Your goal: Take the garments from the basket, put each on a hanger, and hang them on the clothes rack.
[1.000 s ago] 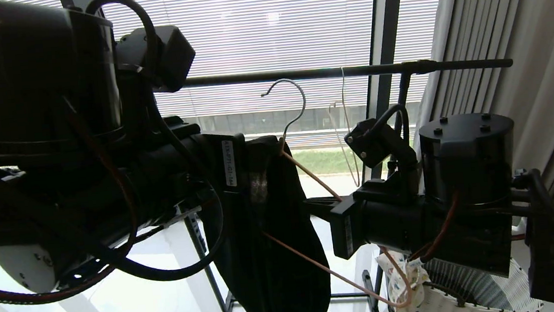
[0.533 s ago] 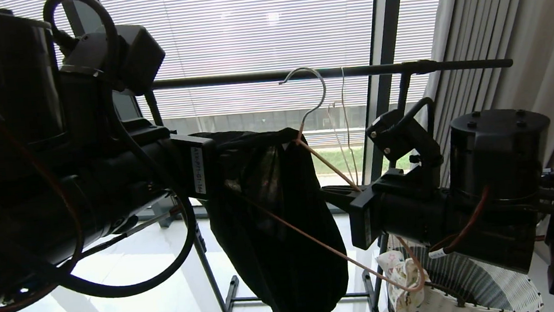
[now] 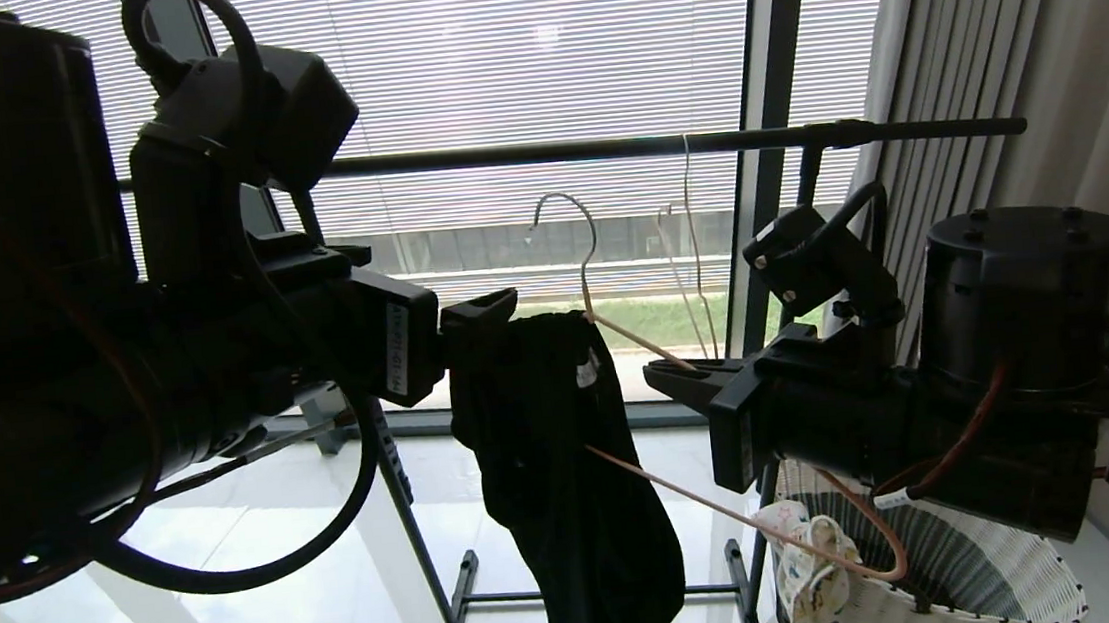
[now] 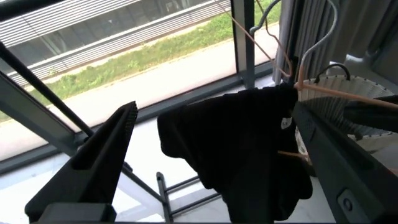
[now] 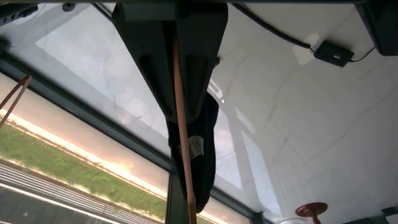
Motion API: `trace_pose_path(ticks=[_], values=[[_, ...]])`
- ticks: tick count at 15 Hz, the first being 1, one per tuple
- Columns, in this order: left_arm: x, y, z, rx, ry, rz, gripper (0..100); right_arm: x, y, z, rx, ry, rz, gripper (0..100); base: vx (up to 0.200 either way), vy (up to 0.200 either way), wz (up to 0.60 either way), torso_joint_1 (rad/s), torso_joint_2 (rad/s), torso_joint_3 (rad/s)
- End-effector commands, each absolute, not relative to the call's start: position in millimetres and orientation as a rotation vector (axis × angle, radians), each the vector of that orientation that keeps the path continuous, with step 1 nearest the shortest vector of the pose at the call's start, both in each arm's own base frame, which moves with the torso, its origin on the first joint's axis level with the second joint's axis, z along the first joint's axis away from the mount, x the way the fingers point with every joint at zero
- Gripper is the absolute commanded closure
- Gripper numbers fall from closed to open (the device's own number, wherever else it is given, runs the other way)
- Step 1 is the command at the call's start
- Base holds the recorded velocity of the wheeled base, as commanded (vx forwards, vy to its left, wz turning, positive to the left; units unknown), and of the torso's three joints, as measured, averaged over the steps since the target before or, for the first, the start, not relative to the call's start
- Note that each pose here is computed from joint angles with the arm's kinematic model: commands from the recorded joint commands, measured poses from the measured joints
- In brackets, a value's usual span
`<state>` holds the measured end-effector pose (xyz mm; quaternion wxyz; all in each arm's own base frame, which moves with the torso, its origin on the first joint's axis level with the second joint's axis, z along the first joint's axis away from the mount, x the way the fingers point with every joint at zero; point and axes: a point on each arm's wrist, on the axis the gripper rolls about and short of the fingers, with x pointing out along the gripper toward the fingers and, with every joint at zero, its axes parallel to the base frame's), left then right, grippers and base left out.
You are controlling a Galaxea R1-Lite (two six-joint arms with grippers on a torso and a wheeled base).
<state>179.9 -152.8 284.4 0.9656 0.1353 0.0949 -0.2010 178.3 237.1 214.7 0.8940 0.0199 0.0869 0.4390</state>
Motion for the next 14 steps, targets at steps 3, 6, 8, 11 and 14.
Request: trace_pose_path(ticks=[3, 6, 8, 11, 14], values=[[175, -132, 271, 0.274, 0.231, -0.422, 0, 177, 233, 219, 0.044, 0.119, 0.914, 100, 0.0, 0.0, 0.0, 0.0, 0.0, 0.0], [167, -83, 256, 0.334, 0.195, -0.724, 0, 170, 193, 215, -0.039, 0.055, 1.042, 100, 0.0, 0.0, 0.0, 0.0, 0.0, 0.0], [163, -75, 249, 0.379, 0.177, -0.801, 0, 169, 179, 213, -0.073, 0.039, 1.091, 100, 0.0, 0.0, 0.0, 0.0, 0.0, 0.0], [160, -76, 236, 0.431, 0.182, -0.875, 0, 160, 170, 212, -0.077, 0.026, 1.169, 100, 0.0, 0.0, 0.0, 0.0, 0.0, 0.0], [153, -95, 233, 0.467, 0.148, -1.034, 0, 149, 166, 205, -0.084, 0.04, 1.286, 100, 0.0, 0.0, 0.0, 0.0, 0.0, 0.0]])
